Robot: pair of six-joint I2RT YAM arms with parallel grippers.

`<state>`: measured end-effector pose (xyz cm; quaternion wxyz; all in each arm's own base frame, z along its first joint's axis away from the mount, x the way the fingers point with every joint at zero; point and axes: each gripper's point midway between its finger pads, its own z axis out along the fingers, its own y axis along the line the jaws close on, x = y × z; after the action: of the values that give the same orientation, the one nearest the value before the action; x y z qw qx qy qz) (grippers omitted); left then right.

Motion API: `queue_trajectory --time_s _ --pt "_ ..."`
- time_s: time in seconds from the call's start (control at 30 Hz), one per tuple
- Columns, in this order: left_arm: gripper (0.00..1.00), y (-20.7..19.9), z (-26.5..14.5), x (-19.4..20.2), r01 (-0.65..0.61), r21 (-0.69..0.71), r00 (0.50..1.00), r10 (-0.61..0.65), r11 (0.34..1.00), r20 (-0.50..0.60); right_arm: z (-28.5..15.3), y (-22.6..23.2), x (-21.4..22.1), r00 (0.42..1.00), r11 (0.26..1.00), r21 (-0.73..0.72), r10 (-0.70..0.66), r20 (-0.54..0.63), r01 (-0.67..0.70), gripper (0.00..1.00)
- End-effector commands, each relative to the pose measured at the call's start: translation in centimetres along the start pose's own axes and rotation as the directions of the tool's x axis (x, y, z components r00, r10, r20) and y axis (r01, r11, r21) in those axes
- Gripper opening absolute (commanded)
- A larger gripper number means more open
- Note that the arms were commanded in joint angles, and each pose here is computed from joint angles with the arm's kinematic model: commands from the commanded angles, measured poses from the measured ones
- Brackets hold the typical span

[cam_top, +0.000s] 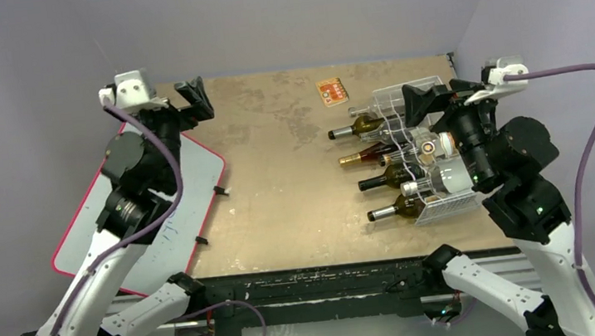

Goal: Take the wine bottle off the wine rack

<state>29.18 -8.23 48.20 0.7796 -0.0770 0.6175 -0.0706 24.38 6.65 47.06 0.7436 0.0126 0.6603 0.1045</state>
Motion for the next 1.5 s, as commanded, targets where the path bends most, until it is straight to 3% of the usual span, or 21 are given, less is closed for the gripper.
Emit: queue_trajectory --time_s 0.0,0.47,0.77,0.9,1.0,1.3,1.47 --pt "0.99 -1.3 2.1 1.6 0.06 0.061 0.998 -0.059 0.996 -0.008 1.6 -0.3 0.4 0.999 0.998 0.046 0.037 0.016 -0.038 1.0" --pt "0.96 -6.1 5.7 10.6 0.089 0.215 0.975 -0.041 0.973 -0.22 8.0 -0.6 7.6 0.975 0.981 0.191 0.054 -0.214 -0.012 1.0" --pt "0.96 -8.7 5.0 12.4 0.095 0.272 0.966 -0.022 0.958 -0.259 9.5 0.7 13.2 0.912 0.971 0.224 0.162 -0.376 -0.08 1.0" --pt "0.96 -9.4 4.7 13.0 0.076 0.274 0.965 -0.002 0.959 -0.263 9.4 2.3 14.5 0.884 0.985 0.146 0.15 -0.442 -0.095 1.0" --pt "0.95 -10.0 4.4 13.8 0.046 0.275 0.962 0.031 0.96 -0.27 9.2 1.9 15.6 0.864 0.982 0.17 0.154 -0.48 -0.081 1.0" --pt "0.95 -11.8 3.4 15.2 -0.01 0.299 0.954 0.099 0.954 -0.283 9.4 -1.1 17.6 0.805 0.957 0.281 0.227 -0.548 -0.078 1.0" --pt "0.95 -12.4 3.1 15.6 -0.013 0.308 0.951 0.106 0.951 -0.289 11.3 -2.9 17.6 0.799 0.902 0.407 0.35 -0.488 -0.147 1.0"
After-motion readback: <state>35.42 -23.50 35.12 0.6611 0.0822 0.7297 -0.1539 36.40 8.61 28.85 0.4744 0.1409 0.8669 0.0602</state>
